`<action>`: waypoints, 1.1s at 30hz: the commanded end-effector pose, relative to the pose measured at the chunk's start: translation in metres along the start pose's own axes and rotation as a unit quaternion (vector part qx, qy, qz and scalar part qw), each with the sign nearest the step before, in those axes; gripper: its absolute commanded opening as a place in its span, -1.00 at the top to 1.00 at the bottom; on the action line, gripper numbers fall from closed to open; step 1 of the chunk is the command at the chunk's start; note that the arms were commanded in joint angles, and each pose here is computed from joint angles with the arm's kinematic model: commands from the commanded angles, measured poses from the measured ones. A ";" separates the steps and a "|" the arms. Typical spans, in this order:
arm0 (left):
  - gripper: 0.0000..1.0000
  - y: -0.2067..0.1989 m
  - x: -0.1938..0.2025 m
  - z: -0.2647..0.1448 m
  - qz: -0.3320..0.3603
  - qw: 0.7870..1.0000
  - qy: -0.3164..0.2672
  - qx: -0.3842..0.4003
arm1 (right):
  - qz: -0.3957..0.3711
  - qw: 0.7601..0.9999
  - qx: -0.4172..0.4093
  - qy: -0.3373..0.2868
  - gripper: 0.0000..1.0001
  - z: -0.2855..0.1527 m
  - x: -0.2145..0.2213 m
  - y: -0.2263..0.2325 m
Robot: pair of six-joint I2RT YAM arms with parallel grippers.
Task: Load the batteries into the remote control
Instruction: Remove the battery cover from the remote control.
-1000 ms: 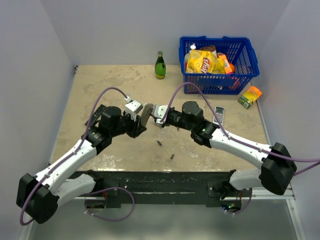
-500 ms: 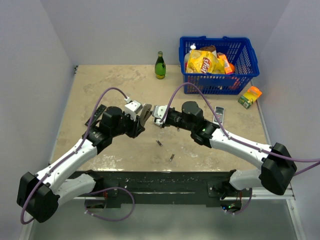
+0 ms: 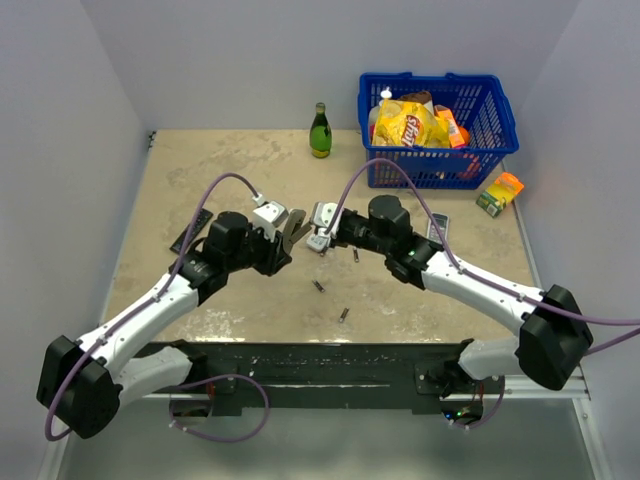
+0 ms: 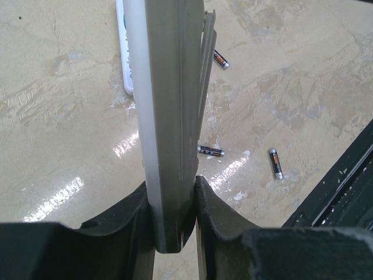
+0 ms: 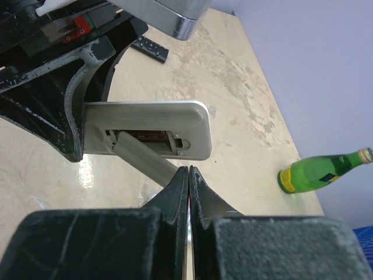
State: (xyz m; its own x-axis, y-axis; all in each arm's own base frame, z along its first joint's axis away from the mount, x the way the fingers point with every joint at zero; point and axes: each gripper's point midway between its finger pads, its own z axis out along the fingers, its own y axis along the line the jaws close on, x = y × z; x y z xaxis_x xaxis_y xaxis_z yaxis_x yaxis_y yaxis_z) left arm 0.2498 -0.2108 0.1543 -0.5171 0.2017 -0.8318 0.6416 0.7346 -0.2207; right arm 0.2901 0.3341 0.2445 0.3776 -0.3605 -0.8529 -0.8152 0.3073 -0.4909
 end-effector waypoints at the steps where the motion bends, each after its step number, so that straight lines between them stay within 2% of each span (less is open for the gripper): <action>1: 1.00 0.001 -0.027 0.000 0.001 1.000 -0.029 -0.009 | 0.002 1.000 0.010 -0.014 1.00 0.000 -0.013 -0.014; 6: 1.00 0.005 -0.022 0.004 -0.006 1.000 -0.015 -0.015 | 0.043 0.999 0.022 -0.001 0.99 -0.007 -0.002 -0.018; 7: 1.00 0.003 -0.023 0.003 -0.006 1.000 -0.018 -0.012 | 0.078 0.997 0.027 -0.005 0.89 -0.008 -0.002 -0.017; 8: 1.00 0.003 -0.023 0.003 -0.007 1.000 -0.017 -0.012 | 0.101 0.994 0.037 -0.005 0.77 -0.010 0.003 -0.024; 10: 1.00 0.002 -0.024 0.003 -0.008 1.000 -0.020 -0.009 | 0.165 0.985 0.039 -0.020 0.33 -0.012 0.001 -0.025; 12: 1.00 0.000 -0.024 0.002 -0.008 1.000 -0.020 -0.003 | 0.196 0.979 0.031 -0.032 -0.23 -0.015 0.003 -0.028; 14: 1.00 -0.004 -0.026 0.002 -0.009 1.000 -0.026 0.007 | 0.214 0.975 -0.017 -0.056 -0.37 -0.016 0.002 -0.019; 16: 1.00 -0.011 -0.030 0.001 -0.007 0.999 -0.033 0.029 | 0.223 0.969 -0.074 -0.076 -0.44 -0.018 0.000 -0.006; 18: 1.00 -0.017 -0.031 -0.001 -0.003 0.998 -0.038 0.048 | 0.227 0.966 -0.096 -0.081 -0.44 -0.021 0.004 -0.009; 23: 1.00 -0.030 -0.037 -0.007 0.011 0.995 -0.055 0.083 | 0.233 0.954 -0.179 -0.066 -0.47 -0.022 0.016 0.007; 33: 1.00 -0.043 -0.039 -0.009 0.020 0.991 -0.061 0.120 | 0.232 0.942 -0.231 -0.078 -0.43 -0.020 0.009 0.014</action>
State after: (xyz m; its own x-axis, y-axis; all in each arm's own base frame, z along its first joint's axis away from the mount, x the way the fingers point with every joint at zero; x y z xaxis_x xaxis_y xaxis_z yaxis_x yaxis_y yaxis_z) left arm 0.2352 -0.2356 0.1767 -0.4900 0.1726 -0.8545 0.7404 0.5998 -0.3034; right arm 0.2824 0.3124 0.2085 -0.0930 -0.1782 -0.9796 -0.9941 0.0714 0.0813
